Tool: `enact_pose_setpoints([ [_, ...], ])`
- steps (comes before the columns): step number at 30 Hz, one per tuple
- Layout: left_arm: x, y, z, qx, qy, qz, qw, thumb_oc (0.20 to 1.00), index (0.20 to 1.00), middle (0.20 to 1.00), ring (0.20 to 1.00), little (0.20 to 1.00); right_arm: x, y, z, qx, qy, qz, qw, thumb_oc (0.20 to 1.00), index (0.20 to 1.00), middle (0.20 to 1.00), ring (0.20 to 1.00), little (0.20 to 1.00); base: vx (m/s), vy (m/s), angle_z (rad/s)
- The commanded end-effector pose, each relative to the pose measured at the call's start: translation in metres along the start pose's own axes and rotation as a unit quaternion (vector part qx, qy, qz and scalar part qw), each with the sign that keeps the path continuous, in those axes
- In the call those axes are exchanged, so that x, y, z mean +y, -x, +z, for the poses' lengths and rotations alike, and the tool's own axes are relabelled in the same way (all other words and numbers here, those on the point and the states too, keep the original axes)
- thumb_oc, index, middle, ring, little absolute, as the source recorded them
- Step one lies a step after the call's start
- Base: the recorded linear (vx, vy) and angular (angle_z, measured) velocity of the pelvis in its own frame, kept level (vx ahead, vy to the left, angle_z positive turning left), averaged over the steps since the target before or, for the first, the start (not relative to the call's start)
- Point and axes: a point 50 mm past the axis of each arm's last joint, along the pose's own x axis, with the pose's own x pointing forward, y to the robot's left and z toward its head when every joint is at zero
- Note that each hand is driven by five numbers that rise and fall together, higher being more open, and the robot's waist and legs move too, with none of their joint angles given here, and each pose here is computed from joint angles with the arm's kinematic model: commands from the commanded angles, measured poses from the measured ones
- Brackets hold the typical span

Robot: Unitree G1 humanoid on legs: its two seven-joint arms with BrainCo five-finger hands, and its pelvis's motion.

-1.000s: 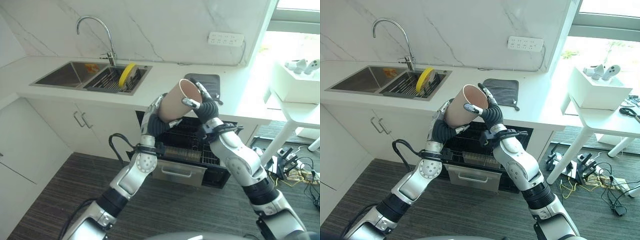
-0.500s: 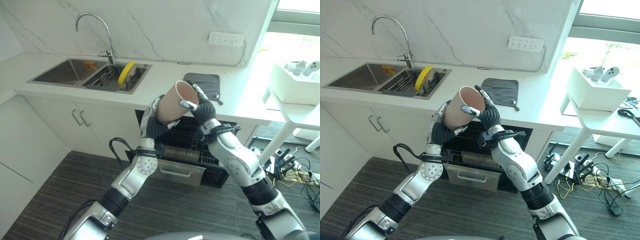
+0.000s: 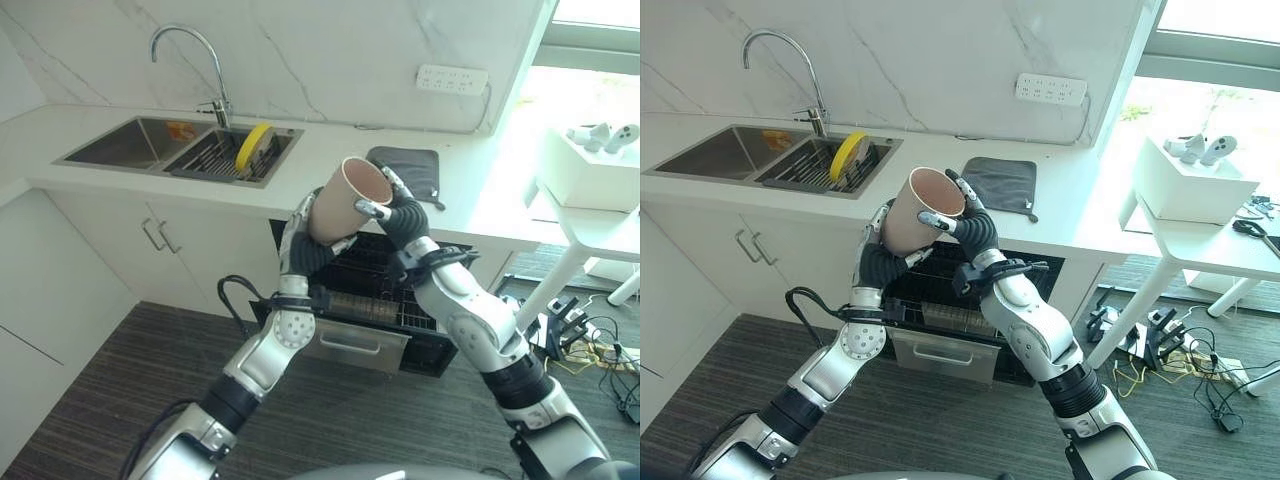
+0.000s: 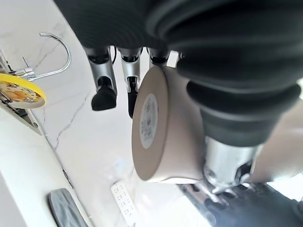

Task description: Place the dishes in the dishwasher.

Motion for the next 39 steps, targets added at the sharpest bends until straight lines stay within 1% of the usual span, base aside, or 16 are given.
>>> enact_pose_setpoints([
  [1,0.0,-0.03,0.046,-0.112,0.053,0.006,0.992,0.2,0.2,0.2,0.2,0.2,0.041,-0.017,0.037,-0.054,-0.07,0.103,0.991,1.0,1.0,1.0,1.0,1.0,0.0,0.0,0.0],
  [4,0.0,-0.03,0.046,-0.109,0.057,0.004,0.992,0.2,0.2,0.2,0.2,0.2,0.046,-0.017,0.035,-0.044,-0.102,0.114,0.987,1.0,1.0,1.0,1.0,1.0,0.0,0.0,0.0],
  [8,-0.001,-0.03,0.046,-0.107,0.063,0.003,0.992,0.2,0.2,0.2,0.2,0.2,0.047,-0.018,0.035,-0.047,-0.102,0.111,0.987,1.0,1.0,1.0,1.0,1.0,0.0,0.0,0.0],
  [15,0.0,-0.034,0.052,-0.117,0.057,-0.004,0.991,0.2,0.2,0.2,0.2,0.2,0.044,-0.019,0.04,-0.068,-0.066,0.098,0.991,1.0,1.0,1.0,1.0,1.0,0.0,0.0,0.0],
  [22,-0.002,-0.033,0.055,-0.135,0.034,-0.013,0.99,0.2,0.2,0.2,0.2,0.2,0.04,-0.02,0.051,-0.106,-0.027,0.063,0.992,1.0,1.0,1.0,1.0,1.0,0.0,0.0,0.0],
  [23,-0.002,-0.033,0.057,-0.141,0.029,-0.014,0.989,0.2,0.2,0.2,0.2,0.2,0.039,-0.02,0.051,-0.112,-0.015,0.06,0.992,0.755,0.755,0.755,0.755,0.755,0.0,0.0,0.0],
  [24,-0.002,-0.033,0.059,-0.148,0.023,-0.016,0.989,0.2,0.2,0.2,0.2,0.2,0.039,-0.02,0.053,-0.119,-0.009,0.057,0.991,0.2,0.2,0.2,0.2,0.2,0.0,0.0,0.0],
  [27,-0.001,-0.032,0.066,-0.189,-0.005,-0.014,0.982,0.2,0.2,0.2,0.2,0.2,0.035,-0.018,0.059,-0.153,0.015,0.032,0.988,0.2,0.2,0.2,0.2,0.2,0.0,0.0,0.0],
  [28,0.001,-0.032,0.069,-0.204,-0.015,-0.011,0.979,0.2,0.2,0.2,0.2,0.2,0.034,-0.017,0.063,-0.165,0.007,0.027,0.986,0.2,0.2,0.2,0.2,0.2,0.0,0.0,0.0],
  [32,0.003,-0.032,0.074,-0.223,-0.021,-0.01,0.975,0.2,0.2,0.2,0.2,0.2,0.035,-0.015,0.065,-0.182,0.005,0.024,0.983,0.2,0.2,0.2,0.2,0.2,0.0,0.0,0.0],
  [39,0.004,-0.029,0.076,-0.23,-0.013,-0.019,0.973,0.2,0.2,0.2,0.2,0.2,0.035,-0.012,0.069,-0.198,0.001,0.017,0.98,0.2,0.2,0.2,0.2,0.2,0.0,0.0,0.0],
])
